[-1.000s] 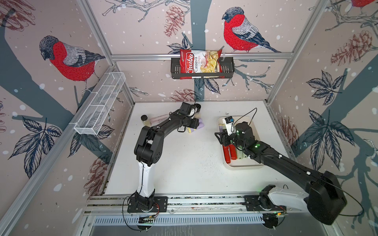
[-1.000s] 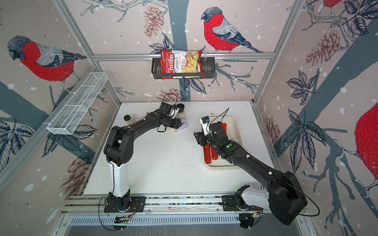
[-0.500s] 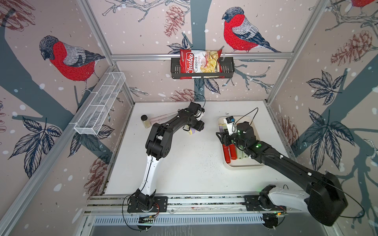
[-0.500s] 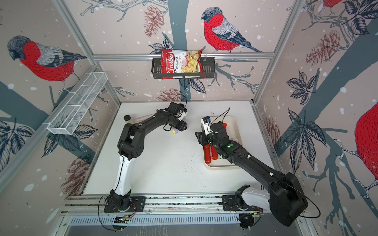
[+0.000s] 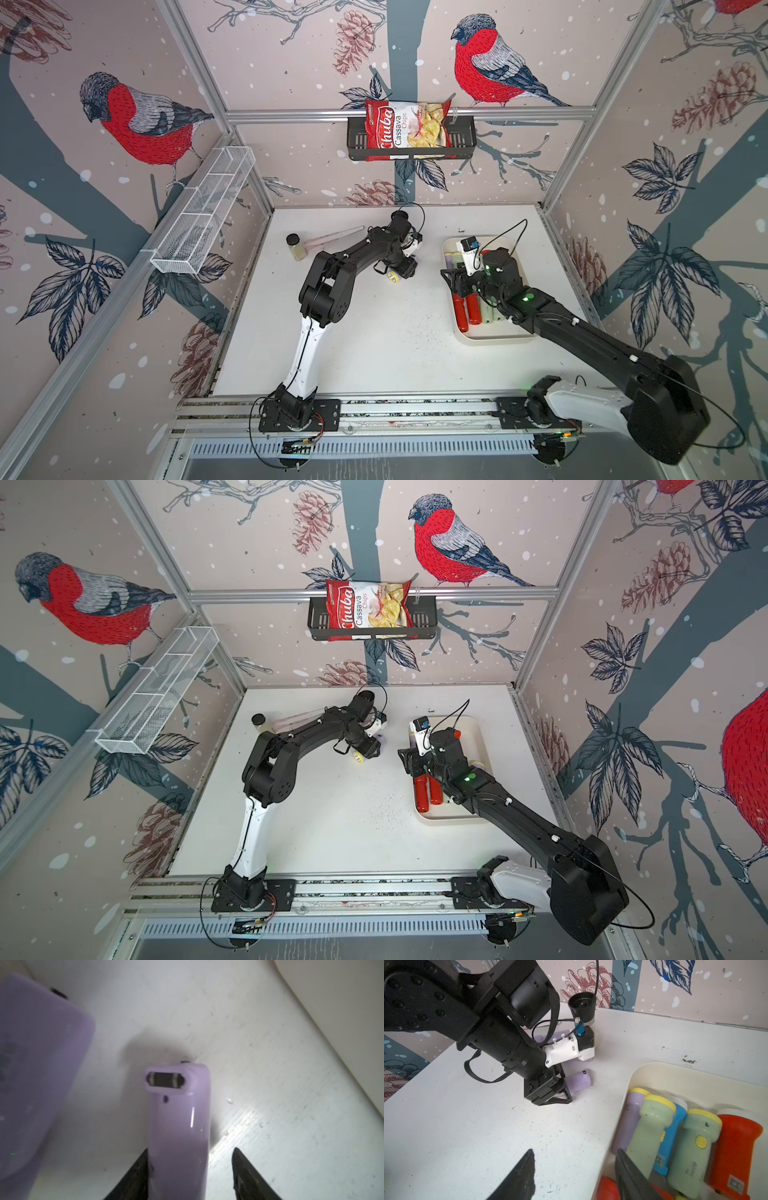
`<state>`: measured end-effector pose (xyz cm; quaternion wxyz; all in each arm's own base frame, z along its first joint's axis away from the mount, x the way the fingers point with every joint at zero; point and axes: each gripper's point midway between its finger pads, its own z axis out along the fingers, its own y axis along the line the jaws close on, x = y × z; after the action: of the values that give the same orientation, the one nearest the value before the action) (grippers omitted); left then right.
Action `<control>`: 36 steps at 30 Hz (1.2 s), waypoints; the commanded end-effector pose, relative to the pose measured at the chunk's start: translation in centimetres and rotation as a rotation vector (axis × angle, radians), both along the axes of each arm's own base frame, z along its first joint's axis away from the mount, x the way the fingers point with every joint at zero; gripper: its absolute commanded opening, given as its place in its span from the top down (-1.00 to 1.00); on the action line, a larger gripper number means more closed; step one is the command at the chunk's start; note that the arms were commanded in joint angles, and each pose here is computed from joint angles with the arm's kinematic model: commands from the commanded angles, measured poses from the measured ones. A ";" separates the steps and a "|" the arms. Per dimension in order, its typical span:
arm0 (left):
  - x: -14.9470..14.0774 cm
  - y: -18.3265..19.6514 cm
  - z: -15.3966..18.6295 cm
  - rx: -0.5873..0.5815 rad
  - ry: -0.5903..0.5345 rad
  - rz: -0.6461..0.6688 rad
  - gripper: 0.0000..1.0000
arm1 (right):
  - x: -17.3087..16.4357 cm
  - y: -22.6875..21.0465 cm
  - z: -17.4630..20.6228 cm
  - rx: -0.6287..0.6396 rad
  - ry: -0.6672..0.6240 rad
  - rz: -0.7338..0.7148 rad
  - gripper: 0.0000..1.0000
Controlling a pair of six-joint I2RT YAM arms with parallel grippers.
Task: Put the flashlights into the storage boxes
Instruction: Adjust the flashlight at the center of the board, then pick up the flashlight from the center of the board.
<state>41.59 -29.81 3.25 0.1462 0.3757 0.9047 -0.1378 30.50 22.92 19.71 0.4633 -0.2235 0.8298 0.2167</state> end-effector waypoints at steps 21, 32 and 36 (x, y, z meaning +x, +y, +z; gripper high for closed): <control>-10.0 -1.6 -1.5 0.067 0.093 -0.226 -0.17 | 0.0 -0.7 0.2 -0.014 -0.017 -0.029 -0.23; -8.7 -2.8 -0.6 0.015 0.049 -0.177 -0.28 | -0.2 -0.8 0.5 -0.008 -0.024 -0.026 -0.22; -8.5 -2.4 -1.2 0.037 0.051 -0.155 -0.22 | -0.3 -0.9 0.5 -0.010 -0.023 -0.029 -0.22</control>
<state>33.24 -32.35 2.51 0.1131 0.4523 0.8729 -0.1435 30.25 22.16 20.06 0.4705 -0.2163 0.8302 0.2064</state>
